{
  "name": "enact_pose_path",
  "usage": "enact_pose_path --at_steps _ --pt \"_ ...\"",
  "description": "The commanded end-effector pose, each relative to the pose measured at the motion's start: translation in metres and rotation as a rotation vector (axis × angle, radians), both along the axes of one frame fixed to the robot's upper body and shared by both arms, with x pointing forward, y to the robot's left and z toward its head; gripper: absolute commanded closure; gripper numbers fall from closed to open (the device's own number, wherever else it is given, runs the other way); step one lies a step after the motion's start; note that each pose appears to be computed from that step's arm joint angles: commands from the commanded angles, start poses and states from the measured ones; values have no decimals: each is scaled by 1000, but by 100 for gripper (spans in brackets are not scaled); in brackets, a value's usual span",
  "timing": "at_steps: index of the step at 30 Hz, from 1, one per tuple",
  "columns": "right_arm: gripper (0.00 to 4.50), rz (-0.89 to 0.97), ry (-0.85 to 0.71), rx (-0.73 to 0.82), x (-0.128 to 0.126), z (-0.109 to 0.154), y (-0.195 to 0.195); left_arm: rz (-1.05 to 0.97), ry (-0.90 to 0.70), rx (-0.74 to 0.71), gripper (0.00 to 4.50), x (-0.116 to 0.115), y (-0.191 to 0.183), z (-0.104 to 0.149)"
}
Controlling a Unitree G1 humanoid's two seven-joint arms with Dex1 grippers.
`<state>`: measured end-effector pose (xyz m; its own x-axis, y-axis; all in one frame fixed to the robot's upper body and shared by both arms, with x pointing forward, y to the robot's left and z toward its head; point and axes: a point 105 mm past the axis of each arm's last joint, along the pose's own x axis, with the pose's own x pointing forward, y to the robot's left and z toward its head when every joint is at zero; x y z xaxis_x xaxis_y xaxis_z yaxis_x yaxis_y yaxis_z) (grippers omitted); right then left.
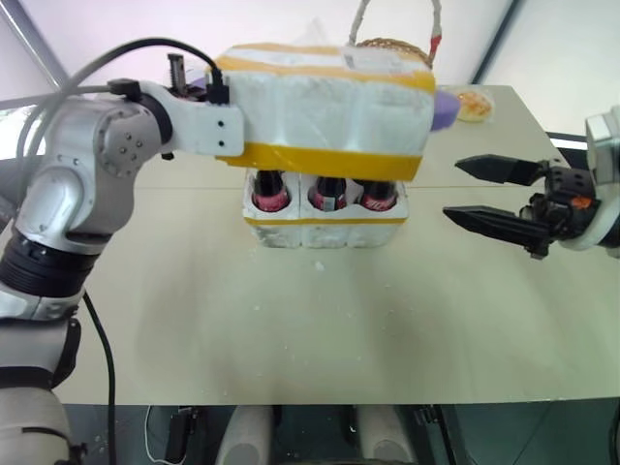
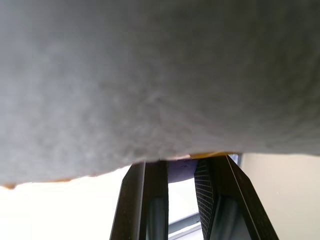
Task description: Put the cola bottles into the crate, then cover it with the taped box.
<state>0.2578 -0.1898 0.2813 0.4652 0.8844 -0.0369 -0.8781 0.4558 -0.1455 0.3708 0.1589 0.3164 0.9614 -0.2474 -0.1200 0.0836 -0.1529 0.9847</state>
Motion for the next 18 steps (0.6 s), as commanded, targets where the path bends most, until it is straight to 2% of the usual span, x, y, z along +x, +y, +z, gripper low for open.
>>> enact_pose_path --at_steps 1,7,8,9,14,15,18 --pt "0 19 -62 7 -4 10 4 -41 -41 -10 404 -11 -12 9" --pt "0 26 -66 7 -2 9 4 -52 -30 -12 404 -19 -13 10" --pt "0 28 -66 8 -2 9 4 -51 -24 -18 325 -19 -13 9" --pt "0 29 -67 9 -1 8 4 -50 -19 -18 289 -20 -12 9" --pt "0 35 -68 14 2 9 5 -44 -19 4 23 -23 -10 9" --pt "0 37 -68 15 2 9 5 -43 -13 8 5 -24 -9 8" --pt "0 41 -68 18 4 9 6 -36 12 2 5 -29 -5 6"
